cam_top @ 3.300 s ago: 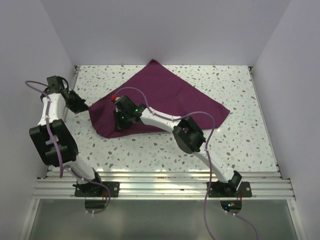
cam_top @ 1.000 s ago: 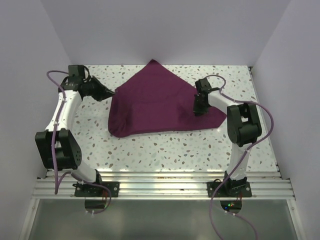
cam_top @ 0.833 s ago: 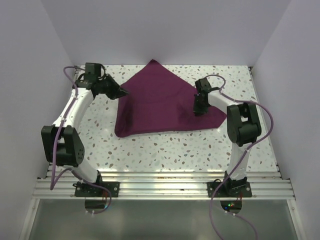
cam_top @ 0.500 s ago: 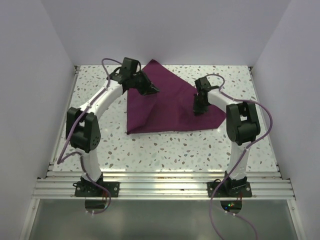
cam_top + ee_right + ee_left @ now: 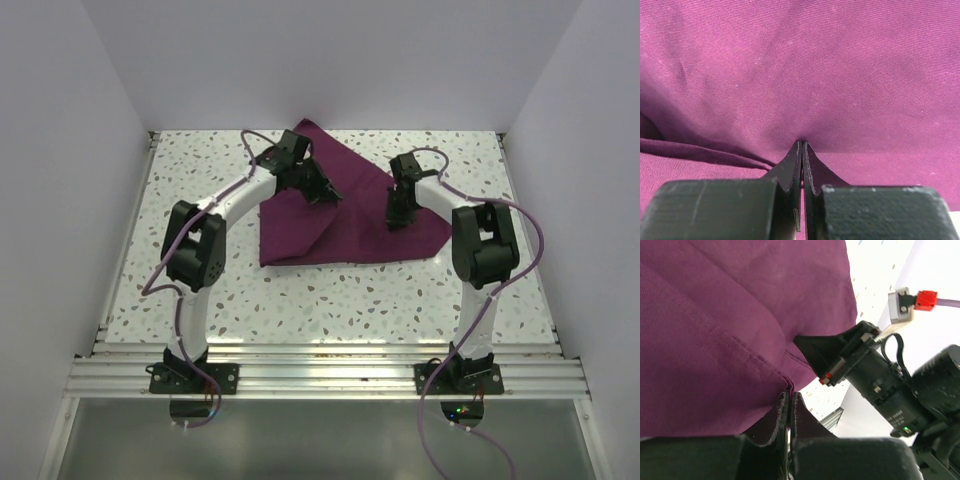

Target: Prepare the surgical pack

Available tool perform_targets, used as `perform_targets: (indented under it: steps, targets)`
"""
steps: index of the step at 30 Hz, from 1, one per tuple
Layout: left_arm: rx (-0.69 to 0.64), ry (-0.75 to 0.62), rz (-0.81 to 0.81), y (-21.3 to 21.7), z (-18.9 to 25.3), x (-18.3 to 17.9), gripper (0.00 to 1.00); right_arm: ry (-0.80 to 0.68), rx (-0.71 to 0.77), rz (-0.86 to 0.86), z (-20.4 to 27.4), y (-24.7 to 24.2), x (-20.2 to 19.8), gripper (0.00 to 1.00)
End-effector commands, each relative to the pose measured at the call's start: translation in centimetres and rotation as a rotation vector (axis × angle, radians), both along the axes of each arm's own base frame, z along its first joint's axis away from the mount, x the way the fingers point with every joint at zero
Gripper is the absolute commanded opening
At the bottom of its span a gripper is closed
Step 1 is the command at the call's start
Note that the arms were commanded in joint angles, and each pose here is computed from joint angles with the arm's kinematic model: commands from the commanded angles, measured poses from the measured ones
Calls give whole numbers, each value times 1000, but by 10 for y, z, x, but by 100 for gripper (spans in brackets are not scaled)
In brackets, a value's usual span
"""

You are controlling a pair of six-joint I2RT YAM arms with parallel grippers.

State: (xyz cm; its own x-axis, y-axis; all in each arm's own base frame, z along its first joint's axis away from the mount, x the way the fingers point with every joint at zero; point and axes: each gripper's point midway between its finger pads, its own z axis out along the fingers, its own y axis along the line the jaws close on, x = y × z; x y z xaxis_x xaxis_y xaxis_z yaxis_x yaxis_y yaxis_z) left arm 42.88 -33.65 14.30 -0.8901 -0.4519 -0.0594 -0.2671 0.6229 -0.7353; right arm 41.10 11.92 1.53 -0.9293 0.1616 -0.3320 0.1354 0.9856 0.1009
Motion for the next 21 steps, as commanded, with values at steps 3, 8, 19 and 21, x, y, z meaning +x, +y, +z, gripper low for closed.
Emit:
perform_targets:
  steps: [3,8,19,21]
  targets:
    - [-35,-39,8,-12,-5,19,0,179,-11,26,-47,5,-35,0]
    - [-36,-26,2,-17,-19,27,0,190,-12,26,-48,5,-35,0]
    - [-58,2,-17,-27,-45,34,0,210,-20,44,-49,9,-40,0]
    - [-58,5,-25,-27,-46,32,7,211,-19,41,-49,10,-40,0]
